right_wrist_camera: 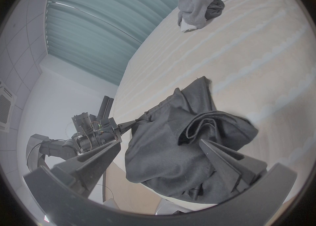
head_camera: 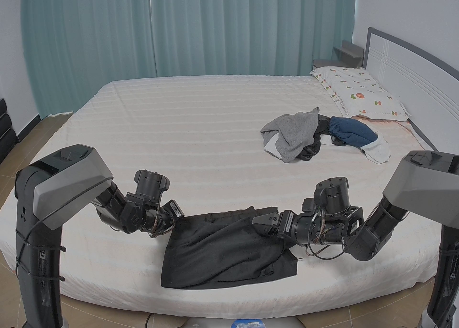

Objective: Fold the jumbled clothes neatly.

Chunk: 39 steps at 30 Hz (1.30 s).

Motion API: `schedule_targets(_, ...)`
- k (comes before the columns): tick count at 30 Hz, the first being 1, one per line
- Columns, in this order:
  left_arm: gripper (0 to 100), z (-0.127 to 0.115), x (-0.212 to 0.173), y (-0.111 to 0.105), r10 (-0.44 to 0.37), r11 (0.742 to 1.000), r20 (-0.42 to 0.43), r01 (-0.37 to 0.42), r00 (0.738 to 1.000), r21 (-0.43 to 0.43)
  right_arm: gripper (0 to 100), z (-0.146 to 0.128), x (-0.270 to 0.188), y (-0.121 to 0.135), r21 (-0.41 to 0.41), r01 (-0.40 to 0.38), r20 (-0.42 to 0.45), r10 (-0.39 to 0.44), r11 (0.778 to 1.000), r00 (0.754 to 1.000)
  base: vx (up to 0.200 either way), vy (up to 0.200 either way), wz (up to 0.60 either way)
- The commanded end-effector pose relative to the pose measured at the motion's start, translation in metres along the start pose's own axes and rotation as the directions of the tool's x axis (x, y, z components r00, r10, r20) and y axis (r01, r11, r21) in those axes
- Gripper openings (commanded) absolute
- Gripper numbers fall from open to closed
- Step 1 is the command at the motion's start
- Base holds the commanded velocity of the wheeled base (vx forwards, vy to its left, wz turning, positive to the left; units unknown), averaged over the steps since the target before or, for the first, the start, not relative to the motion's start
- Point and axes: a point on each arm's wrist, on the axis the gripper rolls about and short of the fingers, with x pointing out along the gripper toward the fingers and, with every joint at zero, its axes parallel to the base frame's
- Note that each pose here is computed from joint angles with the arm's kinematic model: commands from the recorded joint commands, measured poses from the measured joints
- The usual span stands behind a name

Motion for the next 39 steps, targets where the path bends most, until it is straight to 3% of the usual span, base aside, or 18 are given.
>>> schedule_targets(1,0,0.001,0.000,-0.001,-0.003,1.000,0.003,0.003,1.000,-0.001,100,-0.001,0.010,-0.003,0.005,0.014,-0.017,-0.014,1.000,1.000,0.000,0.000,0.00)
schedule_targets(8,0,0.001,0.000,0.001,0.000,1.000,0.003,0.000,1.000,-0.004,100,0.023,0.025,-0.010,0.017,0.002,0.043,-0.003,1.000,0.999,0.000,0.000,0.00)
schedule_targets(13,0,0.002,0.000,0.001,0.001,1.000,0.004,-0.001,1.000,-0.005,100,0.060,0.030,-0.040,0.050,0.046,0.151,-0.053,0.998,0.987,0.000,0.000,0.00)
schedule_targets(20,0,0.002,-0.001,0.002,0.003,1.000,0.005,-0.003,1.000,-0.007,100,0.071,0.035,-0.071,0.074,0.086,0.180,-0.098,0.994,0.979,0.000,0.000,0.00)
schedule_targets(23,0,0.002,-0.001,0.003,0.006,1.000,0.002,-0.006,1.000,-0.007,100,0.071,0.032,-0.074,0.045,0.096,0.181,-0.102,0.994,0.978,0.000,0.000,0.00)
schedule_targets(27,0,0.001,-0.001,0.004,0.008,1.000,0.001,-0.008,1.000,-0.007,100,0.067,0.032,-0.074,-0.078,0.095,0.183,-0.079,0.992,0.980,0.000,0.000,0.00)
schedule_targets(31,0,0.002,-0.001,0.003,0.006,1.000,0.002,-0.006,1.000,-0.007,100,0.059,0.034,-0.070,-0.137,0.060,0.149,-0.040,0.989,0.988,0.000,0.000,0.00)
schedule_targets(39,0,0.002,-0.001,0.003,0.006,1.000,0.002,-0.006,1.000,-0.004,100,0.052,0.039,-0.061,-0.180,-0.010,0.128,0.034,0.984,0.991,0.000,0.000,0.00)
